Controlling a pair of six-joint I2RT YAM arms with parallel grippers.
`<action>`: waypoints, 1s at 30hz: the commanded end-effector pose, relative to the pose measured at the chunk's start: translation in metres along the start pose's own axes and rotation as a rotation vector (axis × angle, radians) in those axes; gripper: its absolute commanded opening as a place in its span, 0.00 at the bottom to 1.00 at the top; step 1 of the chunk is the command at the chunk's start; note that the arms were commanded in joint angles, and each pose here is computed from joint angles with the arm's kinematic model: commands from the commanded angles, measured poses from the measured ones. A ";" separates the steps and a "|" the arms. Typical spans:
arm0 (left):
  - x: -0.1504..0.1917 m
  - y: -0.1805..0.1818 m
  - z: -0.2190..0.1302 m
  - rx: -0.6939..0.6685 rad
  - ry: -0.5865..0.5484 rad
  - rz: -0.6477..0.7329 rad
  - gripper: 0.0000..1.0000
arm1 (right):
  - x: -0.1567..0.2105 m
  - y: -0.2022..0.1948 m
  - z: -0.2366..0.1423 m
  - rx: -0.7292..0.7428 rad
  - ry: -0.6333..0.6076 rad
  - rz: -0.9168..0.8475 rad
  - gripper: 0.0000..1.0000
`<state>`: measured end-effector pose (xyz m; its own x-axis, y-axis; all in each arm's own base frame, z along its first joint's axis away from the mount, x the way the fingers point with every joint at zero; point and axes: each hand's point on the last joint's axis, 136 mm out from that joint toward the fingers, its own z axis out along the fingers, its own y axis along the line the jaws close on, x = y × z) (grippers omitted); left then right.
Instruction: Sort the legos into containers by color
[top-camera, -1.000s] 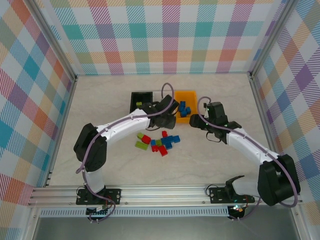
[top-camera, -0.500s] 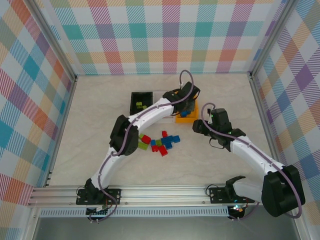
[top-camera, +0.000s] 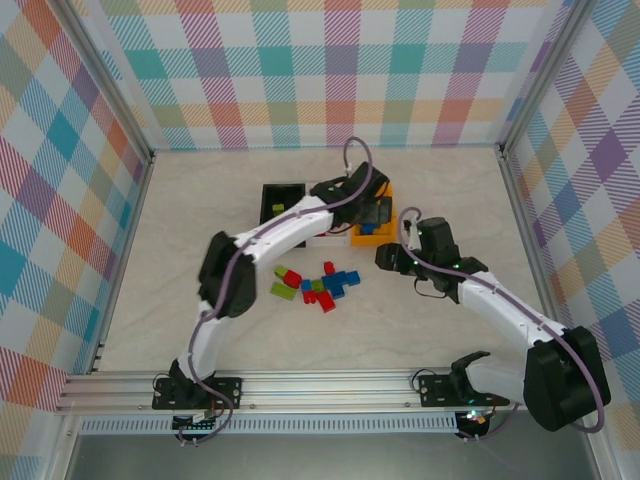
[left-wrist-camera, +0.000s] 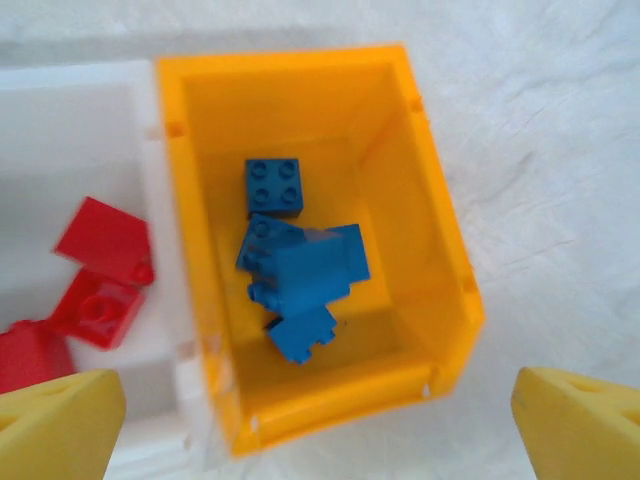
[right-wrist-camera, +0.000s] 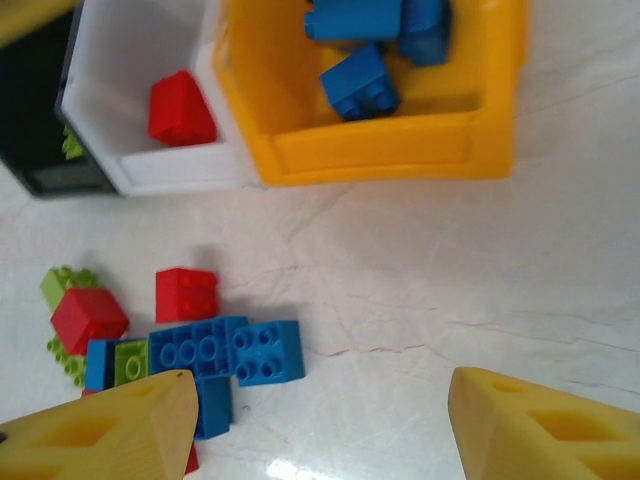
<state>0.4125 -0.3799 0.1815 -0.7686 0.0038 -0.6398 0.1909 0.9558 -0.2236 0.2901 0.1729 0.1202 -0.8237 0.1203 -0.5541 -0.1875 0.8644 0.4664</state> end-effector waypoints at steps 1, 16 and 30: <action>-0.028 0.007 -0.070 0.087 -0.157 -0.094 1.00 | 0.000 0.038 0.012 -0.087 0.037 -0.102 0.68; 0.132 0.186 -0.162 -0.138 -0.161 -0.272 1.00 | 0.018 0.094 0.104 0.004 0.204 -0.317 0.63; 0.154 0.230 -0.179 -0.301 -0.170 -0.308 1.00 | 0.033 0.081 0.143 0.105 0.299 -0.373 0.52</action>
<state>0.2314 -0.1193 0.1693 -0.6506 -0.3160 -0.6906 -0.1853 0.9479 -0.2593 0.3257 0.3125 0.0386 -0.8426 -0.3023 -0.4457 -0.4316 0.8741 0.2229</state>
